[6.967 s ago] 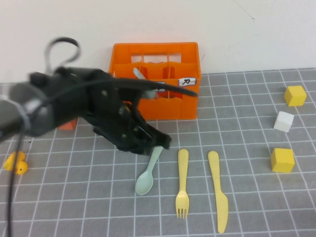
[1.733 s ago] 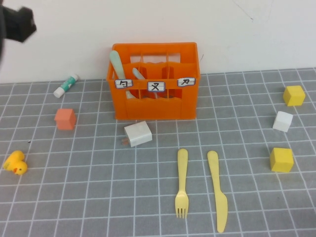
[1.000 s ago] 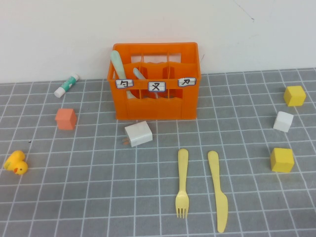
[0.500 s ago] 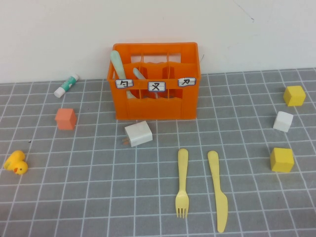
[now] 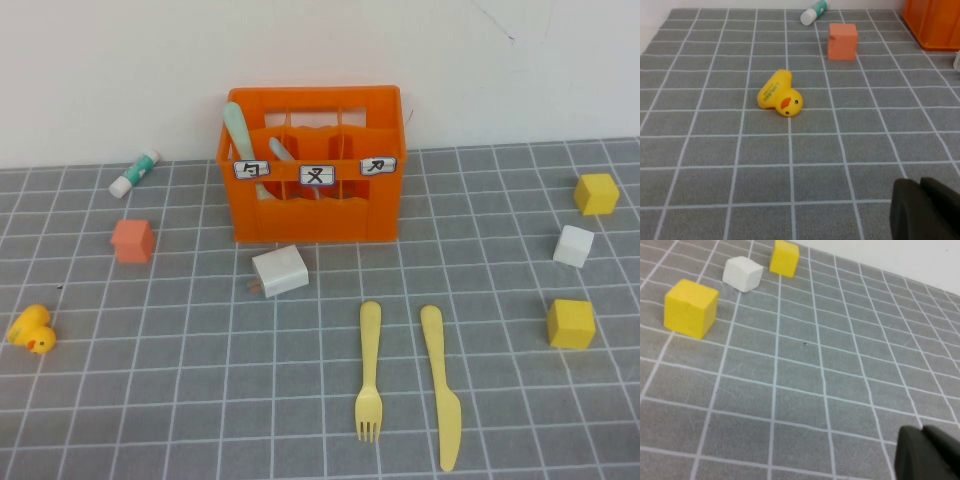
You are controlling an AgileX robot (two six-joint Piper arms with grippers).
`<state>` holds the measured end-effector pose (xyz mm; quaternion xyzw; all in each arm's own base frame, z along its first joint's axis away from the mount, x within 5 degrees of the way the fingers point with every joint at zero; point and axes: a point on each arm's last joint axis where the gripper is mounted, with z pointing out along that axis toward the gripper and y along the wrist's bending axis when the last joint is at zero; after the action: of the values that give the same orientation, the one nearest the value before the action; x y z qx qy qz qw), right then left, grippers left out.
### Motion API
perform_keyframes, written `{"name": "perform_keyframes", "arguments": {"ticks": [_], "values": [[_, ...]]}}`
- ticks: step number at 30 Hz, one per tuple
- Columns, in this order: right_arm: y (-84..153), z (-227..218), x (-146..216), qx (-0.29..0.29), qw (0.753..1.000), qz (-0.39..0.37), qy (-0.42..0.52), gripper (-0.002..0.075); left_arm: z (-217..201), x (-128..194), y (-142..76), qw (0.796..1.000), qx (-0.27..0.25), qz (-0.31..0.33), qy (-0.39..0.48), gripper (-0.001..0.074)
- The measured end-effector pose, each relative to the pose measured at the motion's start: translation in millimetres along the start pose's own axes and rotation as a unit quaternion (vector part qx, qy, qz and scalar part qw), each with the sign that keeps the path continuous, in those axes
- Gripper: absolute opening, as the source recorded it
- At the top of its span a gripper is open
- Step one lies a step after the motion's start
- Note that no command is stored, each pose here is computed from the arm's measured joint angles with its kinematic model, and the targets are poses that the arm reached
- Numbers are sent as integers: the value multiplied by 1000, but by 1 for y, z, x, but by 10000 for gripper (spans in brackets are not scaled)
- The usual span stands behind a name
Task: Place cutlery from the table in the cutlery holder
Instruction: Pick up the knife
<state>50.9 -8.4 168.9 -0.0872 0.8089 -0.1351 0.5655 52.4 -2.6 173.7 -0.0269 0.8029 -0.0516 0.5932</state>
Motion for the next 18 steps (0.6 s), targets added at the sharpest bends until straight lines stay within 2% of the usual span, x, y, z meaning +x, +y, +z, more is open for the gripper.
{"name": "perform_keyframes", "arguments": {"ticks": [18], "values": [[0, 0, 0, 0, 1000, 0, 0, -3, 0, 0, 0, 1000, 1, 5, 1, 0]]}}
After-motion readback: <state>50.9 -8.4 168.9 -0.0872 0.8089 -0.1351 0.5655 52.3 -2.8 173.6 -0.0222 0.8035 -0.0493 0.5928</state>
